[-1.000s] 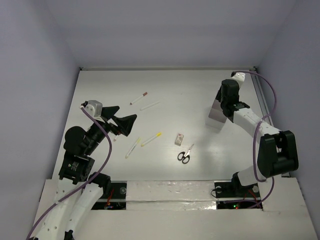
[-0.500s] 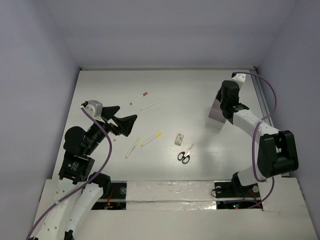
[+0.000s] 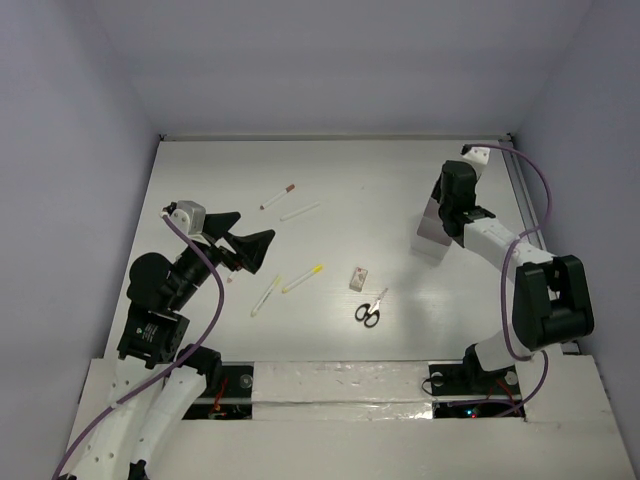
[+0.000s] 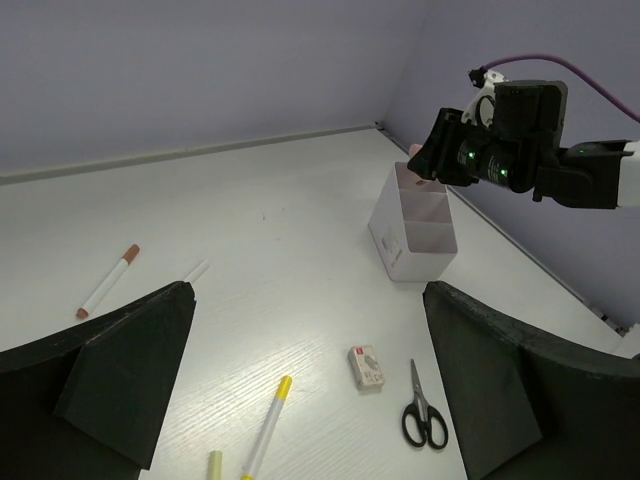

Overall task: Sort the stationery into containers
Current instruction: Place the stationery in the storage box, then pick up the stationery from the center of the board.

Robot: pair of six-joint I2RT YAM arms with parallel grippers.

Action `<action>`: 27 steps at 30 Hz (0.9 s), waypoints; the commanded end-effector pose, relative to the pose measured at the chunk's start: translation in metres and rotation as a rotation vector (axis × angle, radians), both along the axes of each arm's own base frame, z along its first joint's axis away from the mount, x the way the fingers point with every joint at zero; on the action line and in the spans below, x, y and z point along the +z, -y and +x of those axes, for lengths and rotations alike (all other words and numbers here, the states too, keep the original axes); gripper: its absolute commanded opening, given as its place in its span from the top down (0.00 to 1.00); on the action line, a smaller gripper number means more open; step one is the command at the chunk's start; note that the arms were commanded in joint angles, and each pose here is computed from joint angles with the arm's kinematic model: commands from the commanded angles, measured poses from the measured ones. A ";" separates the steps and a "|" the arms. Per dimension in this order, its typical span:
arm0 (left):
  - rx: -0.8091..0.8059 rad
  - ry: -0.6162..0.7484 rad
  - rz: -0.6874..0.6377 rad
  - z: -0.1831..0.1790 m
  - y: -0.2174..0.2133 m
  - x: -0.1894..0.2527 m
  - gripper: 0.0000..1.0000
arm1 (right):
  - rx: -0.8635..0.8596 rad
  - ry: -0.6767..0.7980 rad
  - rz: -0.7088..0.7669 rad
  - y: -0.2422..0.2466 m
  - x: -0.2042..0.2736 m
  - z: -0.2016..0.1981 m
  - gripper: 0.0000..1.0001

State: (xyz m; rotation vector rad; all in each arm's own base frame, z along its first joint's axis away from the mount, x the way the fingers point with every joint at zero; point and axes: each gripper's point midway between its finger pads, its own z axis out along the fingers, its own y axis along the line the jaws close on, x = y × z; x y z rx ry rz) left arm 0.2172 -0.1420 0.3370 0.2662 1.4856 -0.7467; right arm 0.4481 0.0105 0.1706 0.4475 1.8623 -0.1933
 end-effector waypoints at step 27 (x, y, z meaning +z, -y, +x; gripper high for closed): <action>-0.044 0.052 -0.006 -0.002 0.007 0.008 0.01 | 0.393 0.003 0.243 -0.106 0.020 -0.064 0.36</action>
